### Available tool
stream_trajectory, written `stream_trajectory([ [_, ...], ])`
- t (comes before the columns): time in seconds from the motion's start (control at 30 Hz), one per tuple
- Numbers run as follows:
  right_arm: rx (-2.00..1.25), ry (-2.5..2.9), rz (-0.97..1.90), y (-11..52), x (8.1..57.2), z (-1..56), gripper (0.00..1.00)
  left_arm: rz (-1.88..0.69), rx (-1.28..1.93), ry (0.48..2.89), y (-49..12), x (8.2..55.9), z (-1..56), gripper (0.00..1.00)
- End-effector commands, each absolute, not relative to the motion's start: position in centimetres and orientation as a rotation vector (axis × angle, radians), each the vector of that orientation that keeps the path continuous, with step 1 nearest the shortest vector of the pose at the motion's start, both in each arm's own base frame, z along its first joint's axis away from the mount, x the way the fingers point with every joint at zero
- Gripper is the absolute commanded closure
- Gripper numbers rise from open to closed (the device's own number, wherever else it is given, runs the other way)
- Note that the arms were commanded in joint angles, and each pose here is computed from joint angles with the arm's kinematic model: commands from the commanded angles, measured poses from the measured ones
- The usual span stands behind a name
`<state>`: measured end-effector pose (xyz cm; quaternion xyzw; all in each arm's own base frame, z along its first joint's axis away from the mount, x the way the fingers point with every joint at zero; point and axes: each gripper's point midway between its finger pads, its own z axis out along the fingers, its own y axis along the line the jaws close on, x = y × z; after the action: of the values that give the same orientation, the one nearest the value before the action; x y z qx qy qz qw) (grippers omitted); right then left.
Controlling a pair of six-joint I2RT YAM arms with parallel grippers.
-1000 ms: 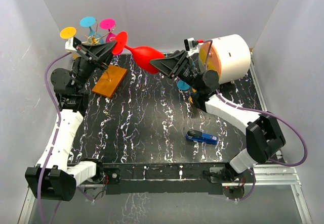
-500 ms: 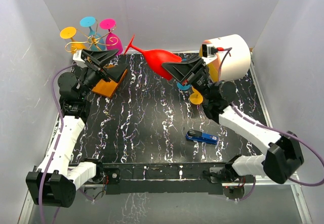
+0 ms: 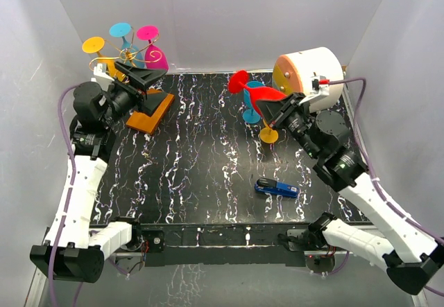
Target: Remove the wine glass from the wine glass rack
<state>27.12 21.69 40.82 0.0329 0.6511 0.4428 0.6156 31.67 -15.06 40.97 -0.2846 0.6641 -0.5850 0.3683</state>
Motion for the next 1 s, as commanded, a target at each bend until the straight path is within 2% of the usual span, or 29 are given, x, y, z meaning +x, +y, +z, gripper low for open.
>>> stream_trajectory([
  [0.0,0.104,1.642,0.642,15.4,26.2,39.1,1.0,-1.398,-0.809,1.74,-14.1,31.4,41.3,0.01],
  [0.2,0.171,1.728,0.513,11.3,23.3,37.8,1.0,-1.508,-0.875,1.695,-14.4,31.2,43.2,0.01],
  [0.37,0.369,1.813,0.372,7.3,21.9,35.7,1.0,-1.586,-0.827,1.658,-14.9,30.4,45.9,0.01],
  [0.57,0.559,1.838,0.204,3.3,20.5,34.9,1.0,-1.599,-0.825,1.669,-15.2,30.8,45.7,0.01],
  [0.7,0.615,1.872,0.112,2.4,20.4,33.2,1.0,-1.486,-0.759,1.694,-14.7,31.0,45.4,0.01],
  [0.97,0.515,2.052,0.009,4.7,22.2,28.6,1.0,-1.202,-0.525,1.669,-12.9,29.6,45.1,0.01],
])
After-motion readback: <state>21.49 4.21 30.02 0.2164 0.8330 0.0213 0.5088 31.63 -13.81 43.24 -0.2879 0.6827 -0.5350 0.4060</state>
